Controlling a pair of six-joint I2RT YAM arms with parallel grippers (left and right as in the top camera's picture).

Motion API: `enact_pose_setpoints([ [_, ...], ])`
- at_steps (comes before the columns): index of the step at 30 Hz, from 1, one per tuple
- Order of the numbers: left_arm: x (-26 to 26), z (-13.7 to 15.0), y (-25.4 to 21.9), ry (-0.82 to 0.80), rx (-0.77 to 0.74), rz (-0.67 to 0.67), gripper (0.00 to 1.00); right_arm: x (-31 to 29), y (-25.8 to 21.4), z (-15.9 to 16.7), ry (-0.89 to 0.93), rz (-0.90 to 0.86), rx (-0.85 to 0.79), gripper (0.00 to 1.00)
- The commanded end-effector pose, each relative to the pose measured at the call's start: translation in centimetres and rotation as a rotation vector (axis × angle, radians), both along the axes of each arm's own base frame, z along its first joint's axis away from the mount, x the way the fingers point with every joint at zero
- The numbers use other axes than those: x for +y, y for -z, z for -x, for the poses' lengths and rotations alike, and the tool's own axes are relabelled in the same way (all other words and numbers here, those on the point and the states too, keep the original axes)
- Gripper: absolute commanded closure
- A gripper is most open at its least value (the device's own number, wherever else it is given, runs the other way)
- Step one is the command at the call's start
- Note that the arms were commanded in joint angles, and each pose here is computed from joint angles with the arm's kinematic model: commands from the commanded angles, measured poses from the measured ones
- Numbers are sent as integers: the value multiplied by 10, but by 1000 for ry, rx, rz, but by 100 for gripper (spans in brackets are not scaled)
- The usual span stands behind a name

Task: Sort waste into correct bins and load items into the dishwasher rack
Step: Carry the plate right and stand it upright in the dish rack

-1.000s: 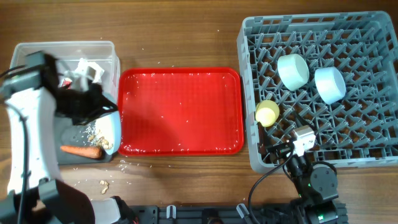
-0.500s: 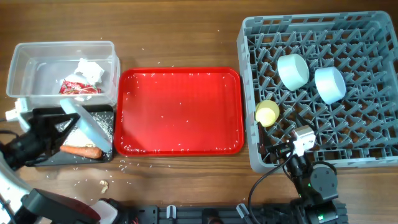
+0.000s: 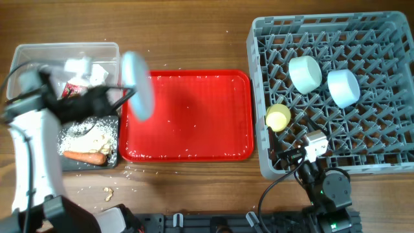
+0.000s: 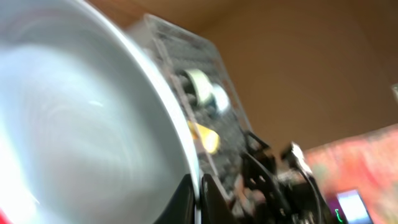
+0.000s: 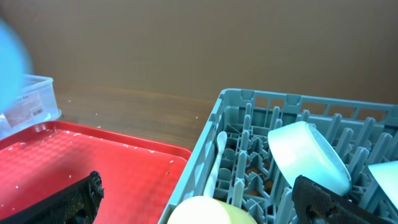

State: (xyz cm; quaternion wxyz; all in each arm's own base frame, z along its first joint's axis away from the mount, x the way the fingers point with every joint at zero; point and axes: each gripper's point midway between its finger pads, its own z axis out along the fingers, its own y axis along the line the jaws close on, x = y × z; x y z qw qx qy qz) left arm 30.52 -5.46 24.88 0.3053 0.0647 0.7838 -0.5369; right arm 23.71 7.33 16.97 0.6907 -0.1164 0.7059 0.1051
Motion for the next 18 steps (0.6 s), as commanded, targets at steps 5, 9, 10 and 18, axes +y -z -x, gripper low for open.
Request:
enact_pose_setpoints([
  [5,-166,-70,-66,79,-26,104,96,1,-2,1,-10,7,-10,0],
  [9,-246,-95,-89,-64,-6,312,96,1,-2,1,-10,7,-10,0],
  [10,-262,-98,-81,-88,25,344,96,1,-2,1,-10,7,-11,0],
  [18,-318,-113,5,-83,287,431,96,1,-2,1,-10,7,-11,0],
])
